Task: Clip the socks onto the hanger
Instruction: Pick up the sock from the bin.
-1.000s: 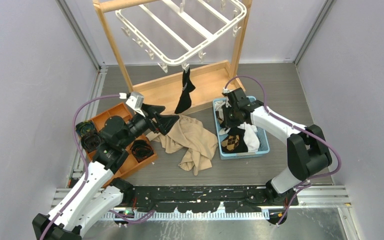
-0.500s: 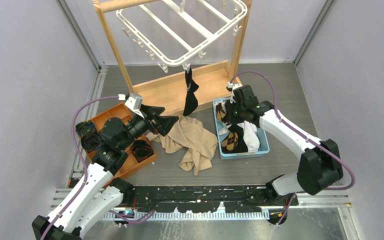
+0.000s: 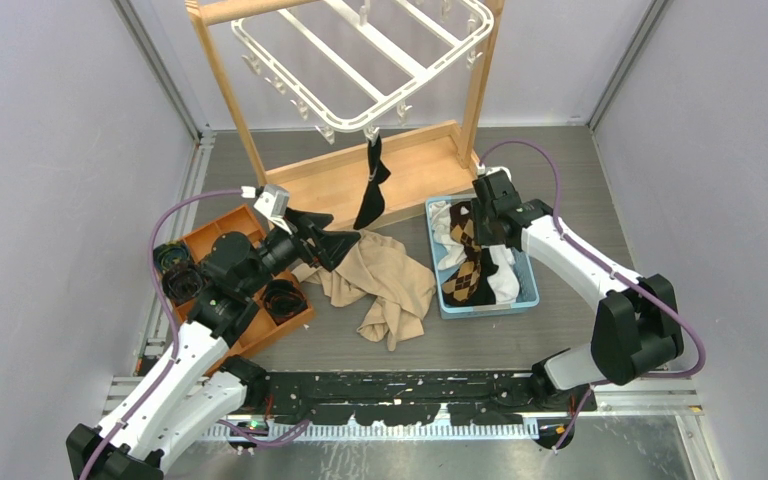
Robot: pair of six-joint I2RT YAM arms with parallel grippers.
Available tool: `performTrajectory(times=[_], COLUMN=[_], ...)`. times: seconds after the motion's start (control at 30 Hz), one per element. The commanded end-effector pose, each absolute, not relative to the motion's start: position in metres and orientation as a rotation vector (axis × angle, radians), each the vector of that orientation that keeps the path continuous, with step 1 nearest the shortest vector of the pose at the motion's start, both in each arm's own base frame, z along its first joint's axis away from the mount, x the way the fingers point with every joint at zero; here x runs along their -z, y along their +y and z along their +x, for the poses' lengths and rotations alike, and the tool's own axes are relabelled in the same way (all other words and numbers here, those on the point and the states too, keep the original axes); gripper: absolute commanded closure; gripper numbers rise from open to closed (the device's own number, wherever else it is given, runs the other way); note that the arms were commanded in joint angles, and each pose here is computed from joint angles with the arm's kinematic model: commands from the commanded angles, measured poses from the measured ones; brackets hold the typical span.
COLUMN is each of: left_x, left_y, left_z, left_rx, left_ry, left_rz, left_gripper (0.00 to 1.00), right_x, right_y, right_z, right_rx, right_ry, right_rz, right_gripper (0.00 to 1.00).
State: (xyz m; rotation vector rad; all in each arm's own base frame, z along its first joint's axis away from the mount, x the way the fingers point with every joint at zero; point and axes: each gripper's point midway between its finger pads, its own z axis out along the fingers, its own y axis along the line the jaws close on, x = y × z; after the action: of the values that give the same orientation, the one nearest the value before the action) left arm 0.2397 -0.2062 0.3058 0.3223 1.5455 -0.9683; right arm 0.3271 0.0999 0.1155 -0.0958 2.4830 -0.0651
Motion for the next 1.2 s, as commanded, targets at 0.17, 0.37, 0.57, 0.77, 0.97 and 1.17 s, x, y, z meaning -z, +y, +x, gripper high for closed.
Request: performTrajectory(times=[0.17, 0.37, 0.57, 0.77, 0.97, 1.17], left_x=[-0.322, -0.320, -0.321, -0.321, -0.321, -0.321], left_y=[-0.207, -0.207, -0.207, -0.206, -0.204, -0.205], left_z=[0.237, 0.238, 0.240, 0.239, 0.238, 0.240], left_rx=[0.987, 0.985, 0.987, 0.986, 0.982, 0.991], left_ry=[1.484, 1.486, 1.482, 1.483, 1.486, 1.489], left_rz=[0.330, 0.327, 0.322, 0.315, 0.304, 0.297], left_gripper=[0.13, 0.13, 0.13, 0.13, 0.14, 0.14], right_x=[-0.145, -0.169, -0.147, -0.126, -0.131, -0.141], right_y=[0.080, 0.127, 0.120, 0.111, 0.099, 0.091], right_z=[0.337, 0.337, 0.345, 0.355, 0.357, 0.351], right_rx=[0.138, -0.234, -0.150, -0.044, 0.017, 0.008], right_ry=[2.390, 2.276, 2.361, 2.411, 2.389, 2.350], right_rz=[-0.003, -0.070, 0.014, 0.085, 0.121, 0.123], right_gripper=[0.48, 0.36, 0.33, 0.35, 0.50, 0.49])
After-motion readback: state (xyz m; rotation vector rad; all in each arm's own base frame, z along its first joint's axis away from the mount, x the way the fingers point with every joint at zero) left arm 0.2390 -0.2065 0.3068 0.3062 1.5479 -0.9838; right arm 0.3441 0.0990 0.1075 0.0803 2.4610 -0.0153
